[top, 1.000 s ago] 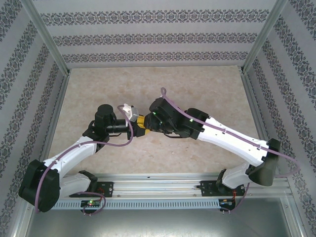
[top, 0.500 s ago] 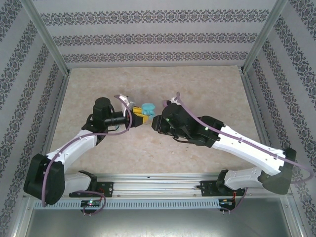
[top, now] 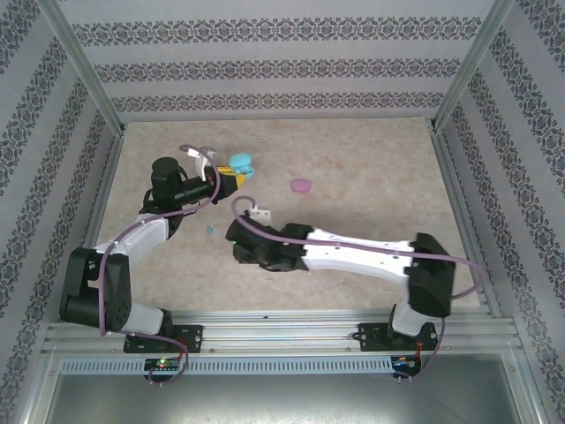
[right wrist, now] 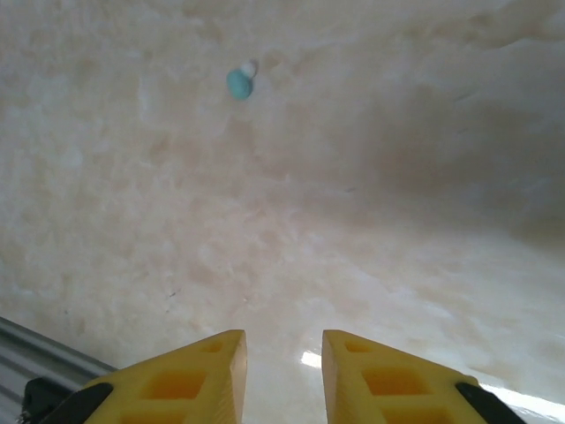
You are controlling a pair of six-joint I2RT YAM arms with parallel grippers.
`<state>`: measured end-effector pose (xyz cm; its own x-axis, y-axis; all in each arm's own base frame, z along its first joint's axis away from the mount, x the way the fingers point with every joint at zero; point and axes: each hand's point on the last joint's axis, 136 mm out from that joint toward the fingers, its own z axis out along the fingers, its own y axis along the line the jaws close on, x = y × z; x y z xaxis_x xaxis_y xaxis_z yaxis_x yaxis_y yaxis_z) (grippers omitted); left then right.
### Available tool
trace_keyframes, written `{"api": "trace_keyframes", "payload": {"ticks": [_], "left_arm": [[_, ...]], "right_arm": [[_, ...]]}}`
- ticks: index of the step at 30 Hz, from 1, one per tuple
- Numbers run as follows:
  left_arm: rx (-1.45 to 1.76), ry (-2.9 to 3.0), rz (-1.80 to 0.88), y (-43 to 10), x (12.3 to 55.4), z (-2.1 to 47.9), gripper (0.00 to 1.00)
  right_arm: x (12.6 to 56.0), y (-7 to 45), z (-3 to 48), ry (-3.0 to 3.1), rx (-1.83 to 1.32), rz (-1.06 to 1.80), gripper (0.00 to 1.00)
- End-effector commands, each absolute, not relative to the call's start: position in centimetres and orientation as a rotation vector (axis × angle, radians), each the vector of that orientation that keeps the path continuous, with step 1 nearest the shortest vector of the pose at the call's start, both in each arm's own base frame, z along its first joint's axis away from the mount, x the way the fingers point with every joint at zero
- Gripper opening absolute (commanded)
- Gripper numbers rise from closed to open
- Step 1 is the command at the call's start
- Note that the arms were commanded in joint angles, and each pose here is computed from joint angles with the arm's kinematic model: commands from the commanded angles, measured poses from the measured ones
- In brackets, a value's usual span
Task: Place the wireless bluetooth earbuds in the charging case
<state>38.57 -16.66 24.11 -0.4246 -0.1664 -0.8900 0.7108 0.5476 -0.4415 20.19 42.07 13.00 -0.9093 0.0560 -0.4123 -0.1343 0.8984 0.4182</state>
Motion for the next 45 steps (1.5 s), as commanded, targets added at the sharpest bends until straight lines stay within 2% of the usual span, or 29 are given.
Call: {"api": "trace_keyframes", "payload": {"ticks": [1,8,11,21,45], "left_arm": [[0.466,1.653,-1.039,-16.1,39.8,27.0,0.06],[0.416,1.671,-1.026,-14.7,41.4,26.5,0.06],[0.397,1.673,-1.036,-14.1,41.9,26.1,0.06],[0.376,1.664,-1.055,-13.3,42.8,25.7,0.06],[0.361,1.659,-1.079,-13.0,43.4,25.2,0.05]], "right_arm": [[20.4,45.8,11.8,2.658,-0.126,0.673,0.31],[23.2,48.1,8.5,2.712,-0.18,0.559,0.34],[24.7,48.8,7.8,2.706,-0.201,0.552,0.39],[28.6,50.0,6.0,2.714,-0.313,0.385,0.43],[32.6,51.0,3.1,2.692,-0.377,0.312,0.43]]}}
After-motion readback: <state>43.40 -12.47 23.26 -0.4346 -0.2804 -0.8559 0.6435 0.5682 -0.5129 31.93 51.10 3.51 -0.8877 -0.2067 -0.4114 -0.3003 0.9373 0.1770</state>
